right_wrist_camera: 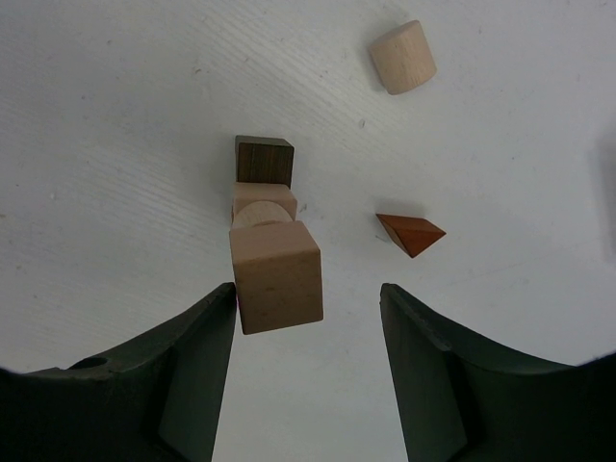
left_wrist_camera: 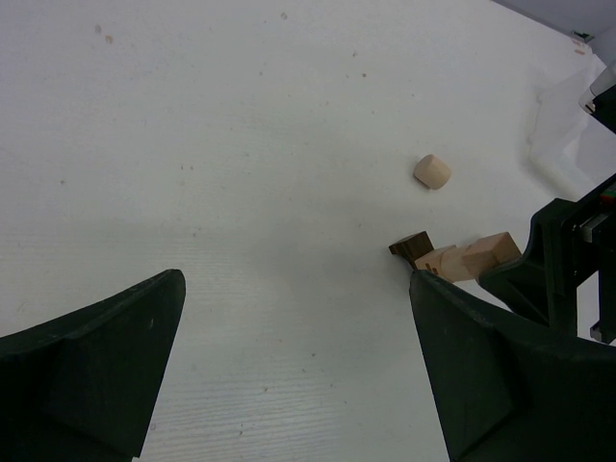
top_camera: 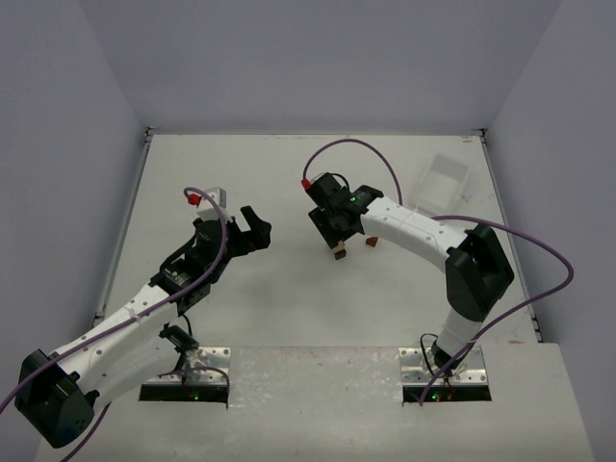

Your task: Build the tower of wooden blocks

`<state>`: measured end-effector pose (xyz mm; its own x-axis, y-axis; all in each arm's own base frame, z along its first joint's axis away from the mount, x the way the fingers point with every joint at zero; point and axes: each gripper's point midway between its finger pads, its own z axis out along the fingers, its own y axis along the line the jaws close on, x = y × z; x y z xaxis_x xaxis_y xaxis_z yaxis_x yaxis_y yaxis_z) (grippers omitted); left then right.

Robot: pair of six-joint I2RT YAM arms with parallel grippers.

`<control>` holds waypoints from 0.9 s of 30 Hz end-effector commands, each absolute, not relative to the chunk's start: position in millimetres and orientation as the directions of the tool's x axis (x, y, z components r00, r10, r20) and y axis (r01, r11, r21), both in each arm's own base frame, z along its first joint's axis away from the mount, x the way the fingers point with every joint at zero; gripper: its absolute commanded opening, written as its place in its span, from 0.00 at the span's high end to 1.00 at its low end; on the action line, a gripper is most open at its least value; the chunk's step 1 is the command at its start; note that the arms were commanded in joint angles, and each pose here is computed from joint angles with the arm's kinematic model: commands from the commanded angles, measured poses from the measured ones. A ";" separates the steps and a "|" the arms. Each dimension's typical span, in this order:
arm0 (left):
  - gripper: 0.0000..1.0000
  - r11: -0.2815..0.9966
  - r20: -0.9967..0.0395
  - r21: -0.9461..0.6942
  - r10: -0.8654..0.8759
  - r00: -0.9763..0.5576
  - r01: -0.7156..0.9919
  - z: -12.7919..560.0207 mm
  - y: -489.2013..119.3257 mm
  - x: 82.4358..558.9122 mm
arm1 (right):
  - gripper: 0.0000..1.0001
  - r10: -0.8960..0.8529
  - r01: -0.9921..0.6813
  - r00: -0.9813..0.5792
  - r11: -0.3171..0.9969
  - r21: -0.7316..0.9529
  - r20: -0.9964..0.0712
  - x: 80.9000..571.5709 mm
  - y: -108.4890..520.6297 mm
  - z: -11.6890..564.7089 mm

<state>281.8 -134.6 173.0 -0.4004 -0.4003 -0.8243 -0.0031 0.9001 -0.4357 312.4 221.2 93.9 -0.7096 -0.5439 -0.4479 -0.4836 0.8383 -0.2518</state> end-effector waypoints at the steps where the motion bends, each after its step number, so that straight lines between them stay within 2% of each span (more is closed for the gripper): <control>1: 0.00 0.889 -0.828 -0.458 -0.424 -0.368 0.008 183.1 -134.1 285.6 | 0.38 -0.516 -0.471 -0.690 0.852 -0.228 -0.507 316.4 225.6 113.9; 9: 0.00 0.888 -0.827 -0.459 -0.424 -0.368 0.009 183.5 -134.7 286.0 | 0.38 -0.500 -0.474 -0.686 0.858 -0.197 -0.528 320.8 236.1 114.8; 27: 0.00 0.888 -0.829 -0.460 -0.424 -0.364 0.014 185.1 -134.9 285.9 | 0.36 -0.501 -0.441 -0.681 0.863 -0.247 -0.534 335.7 236.0 112.8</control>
